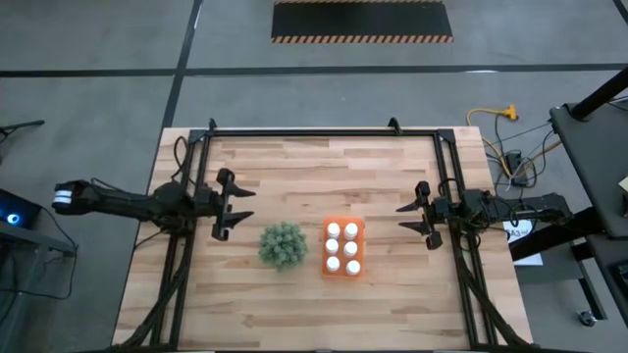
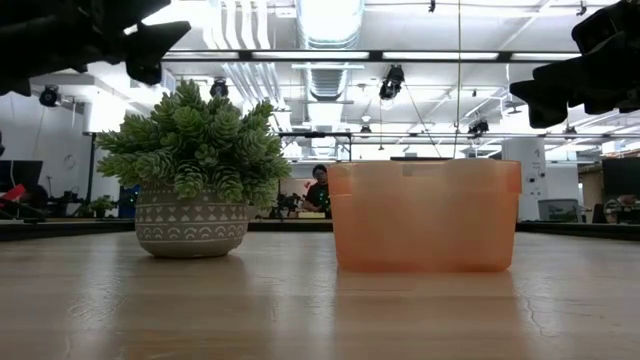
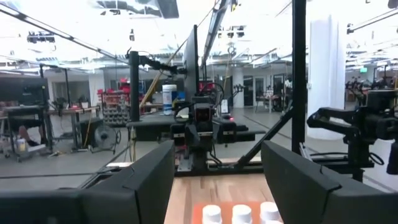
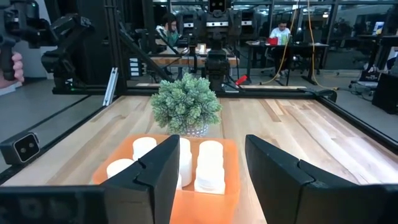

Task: Pick and place pill bottles into a basket
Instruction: Return to Home Position

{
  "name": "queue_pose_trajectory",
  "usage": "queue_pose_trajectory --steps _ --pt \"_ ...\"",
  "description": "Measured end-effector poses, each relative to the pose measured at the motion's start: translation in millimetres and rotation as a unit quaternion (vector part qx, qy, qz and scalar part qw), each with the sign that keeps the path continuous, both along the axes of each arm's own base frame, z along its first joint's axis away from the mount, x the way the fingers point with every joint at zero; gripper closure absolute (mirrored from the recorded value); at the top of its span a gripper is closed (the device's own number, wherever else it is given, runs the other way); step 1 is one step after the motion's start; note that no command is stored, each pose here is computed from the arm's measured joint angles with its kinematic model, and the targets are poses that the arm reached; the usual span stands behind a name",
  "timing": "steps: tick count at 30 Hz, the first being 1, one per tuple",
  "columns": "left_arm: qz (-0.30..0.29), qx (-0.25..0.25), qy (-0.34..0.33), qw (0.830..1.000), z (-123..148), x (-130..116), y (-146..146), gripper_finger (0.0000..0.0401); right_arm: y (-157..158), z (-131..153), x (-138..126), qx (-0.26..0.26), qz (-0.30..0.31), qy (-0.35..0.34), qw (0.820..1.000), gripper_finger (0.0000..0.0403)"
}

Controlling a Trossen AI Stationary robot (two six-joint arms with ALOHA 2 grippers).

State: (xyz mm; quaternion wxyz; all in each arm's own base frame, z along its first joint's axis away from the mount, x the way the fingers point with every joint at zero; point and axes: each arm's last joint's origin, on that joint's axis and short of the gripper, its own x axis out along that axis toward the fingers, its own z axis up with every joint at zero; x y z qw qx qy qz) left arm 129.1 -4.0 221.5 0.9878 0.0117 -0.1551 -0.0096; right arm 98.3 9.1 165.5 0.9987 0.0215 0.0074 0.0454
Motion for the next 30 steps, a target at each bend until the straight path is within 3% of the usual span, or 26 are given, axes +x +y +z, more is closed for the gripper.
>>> queue_pose_trajectory --steps 16,30 --pt "-0.009 -0.015 -0.091 0.996 -8 -34 1 0.0180 0 0 0 -0.001 0.000 0.000 1.000 0.0232" --pt "-0.005 -0.013 -0.027 1.000 -20 -36 1 0.0180 0 0 0 0.000 0.000 0.000 1.000 0.0231"
